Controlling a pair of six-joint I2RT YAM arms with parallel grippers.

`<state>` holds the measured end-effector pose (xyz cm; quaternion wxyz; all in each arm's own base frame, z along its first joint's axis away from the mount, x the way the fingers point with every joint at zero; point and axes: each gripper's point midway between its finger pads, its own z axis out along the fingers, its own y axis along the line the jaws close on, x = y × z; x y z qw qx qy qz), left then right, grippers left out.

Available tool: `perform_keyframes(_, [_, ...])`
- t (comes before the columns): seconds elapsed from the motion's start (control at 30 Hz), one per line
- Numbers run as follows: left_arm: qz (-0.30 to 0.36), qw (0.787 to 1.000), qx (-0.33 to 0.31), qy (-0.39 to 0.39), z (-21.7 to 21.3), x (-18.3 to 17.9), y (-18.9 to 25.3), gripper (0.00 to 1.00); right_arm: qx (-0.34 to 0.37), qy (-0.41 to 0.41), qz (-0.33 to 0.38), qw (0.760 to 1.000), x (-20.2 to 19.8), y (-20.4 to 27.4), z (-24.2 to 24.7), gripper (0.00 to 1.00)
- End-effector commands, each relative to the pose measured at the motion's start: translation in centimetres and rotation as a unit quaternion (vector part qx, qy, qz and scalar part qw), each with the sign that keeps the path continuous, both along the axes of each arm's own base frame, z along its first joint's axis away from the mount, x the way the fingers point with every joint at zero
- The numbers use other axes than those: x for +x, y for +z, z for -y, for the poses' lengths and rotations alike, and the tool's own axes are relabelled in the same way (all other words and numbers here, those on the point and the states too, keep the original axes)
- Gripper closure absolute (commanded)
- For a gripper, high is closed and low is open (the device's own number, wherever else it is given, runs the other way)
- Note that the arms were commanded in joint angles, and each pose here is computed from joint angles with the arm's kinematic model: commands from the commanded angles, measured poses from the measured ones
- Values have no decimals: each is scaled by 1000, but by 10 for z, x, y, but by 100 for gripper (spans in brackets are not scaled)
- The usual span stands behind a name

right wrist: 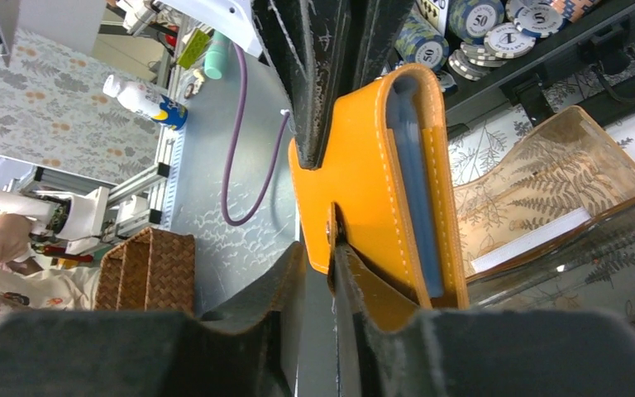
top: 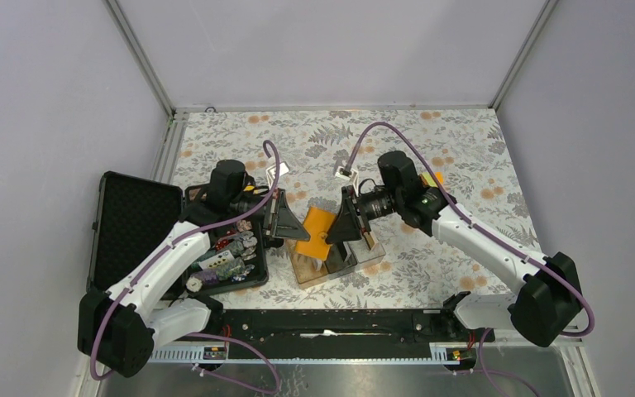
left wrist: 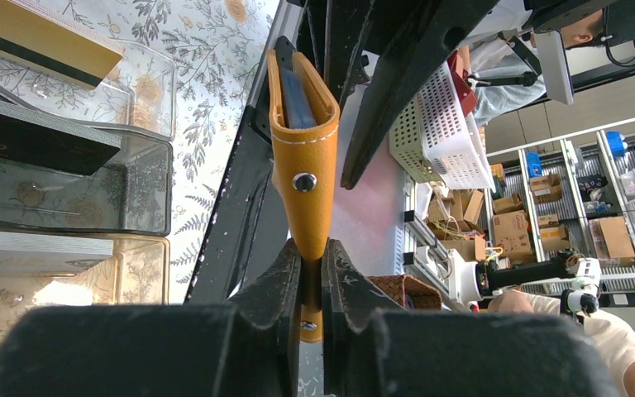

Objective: Put the credit cards into the card holder
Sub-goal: Open the card holder.

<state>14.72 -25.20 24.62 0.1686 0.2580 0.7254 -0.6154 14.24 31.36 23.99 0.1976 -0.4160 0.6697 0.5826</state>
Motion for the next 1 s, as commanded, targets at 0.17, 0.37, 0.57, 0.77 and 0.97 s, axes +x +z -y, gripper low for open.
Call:
perform_keyframes(0.17, [66,996,-23,52,-1,32,21,100,-33,-10,34,999,-14,-14,-11,97])
perform_keyframes(0.37, [15,996,15,88,-6,53,-2,100,-28,-54,106,992,-5,-10,-17,100])
perform_keyframes(0.57, [-11,994,44,101,-9,59,-18,100,-38,-49,140,988,-8,-8,-22,100])
perform_keyframes(0.77, [4,988,66,143,-19,73,-21,100,-48,-115,154,980,9,5,-17,69])
perform_keyframes(0.97, [100,964,75,234,-36,88,-5,100,10,-272,146,951,41,37,-3,33])
